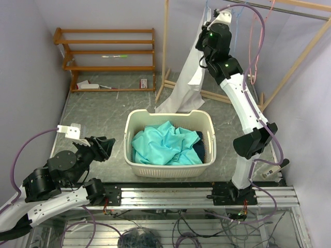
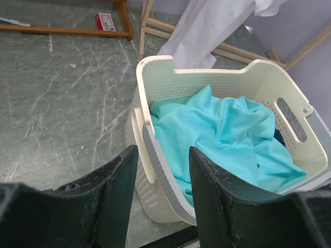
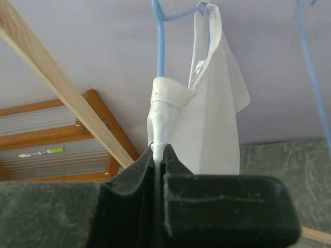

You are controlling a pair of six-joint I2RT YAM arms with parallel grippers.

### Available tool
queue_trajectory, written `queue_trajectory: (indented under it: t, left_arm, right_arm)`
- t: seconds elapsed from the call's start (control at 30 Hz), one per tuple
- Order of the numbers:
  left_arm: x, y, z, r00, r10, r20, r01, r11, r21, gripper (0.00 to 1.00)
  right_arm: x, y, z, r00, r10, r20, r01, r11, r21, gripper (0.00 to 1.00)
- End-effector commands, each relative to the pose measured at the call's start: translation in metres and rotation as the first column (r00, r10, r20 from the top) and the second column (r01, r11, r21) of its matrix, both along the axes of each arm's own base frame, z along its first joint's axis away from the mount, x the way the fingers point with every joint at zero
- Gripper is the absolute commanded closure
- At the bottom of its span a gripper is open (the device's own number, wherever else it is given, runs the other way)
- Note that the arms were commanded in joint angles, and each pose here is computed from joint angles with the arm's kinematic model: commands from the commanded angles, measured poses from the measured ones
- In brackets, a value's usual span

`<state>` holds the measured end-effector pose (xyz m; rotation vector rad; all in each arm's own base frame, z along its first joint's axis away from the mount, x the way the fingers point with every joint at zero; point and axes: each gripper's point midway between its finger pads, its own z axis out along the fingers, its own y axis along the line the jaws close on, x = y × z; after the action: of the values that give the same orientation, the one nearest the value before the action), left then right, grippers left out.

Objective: Remove the t-shirt from the hanger

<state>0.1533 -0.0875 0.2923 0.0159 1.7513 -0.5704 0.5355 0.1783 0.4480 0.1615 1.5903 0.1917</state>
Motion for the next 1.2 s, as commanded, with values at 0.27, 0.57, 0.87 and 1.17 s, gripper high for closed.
queue_trajectory:
  t: [0.27,0.57,0.87,1.17]
  left_arm:
    - [0.001,-0.001,-0.003,1.0,0.002,-0.005,-0.002,1.0,0.004,0.45]
    - [0.001,-0.006,-0.004,1.0,-0.011,-0.006,0.011,1.0,0.015,0.43]
    - [0.002,-0.009,-0.006,1.0,-0.019,-0.014,0.019,0.999,0.032,0.42]
    - [0.003,-0.01,-0.007,1.0,-0.016,-0.018,0.017,0.999,0.038,0.42]
  right_arm:
    - [-0.042,-0.015,0.108,0.966,0.049,0.254,-0.053,0.999,0.01,1.0]
    - [-0.086,-0.003,0.094,0.97,0.192,0.152,-0.205,0.976,0.078,1.0]
    - [-0.17,0.013,0.087,0.895,0.433,0.109,-0.445,0.884,0.143,1.0]
    - [-0.265,0.015,0.168,0.706,0.61,0.36,-0.668,0.742,0.053,1.0]
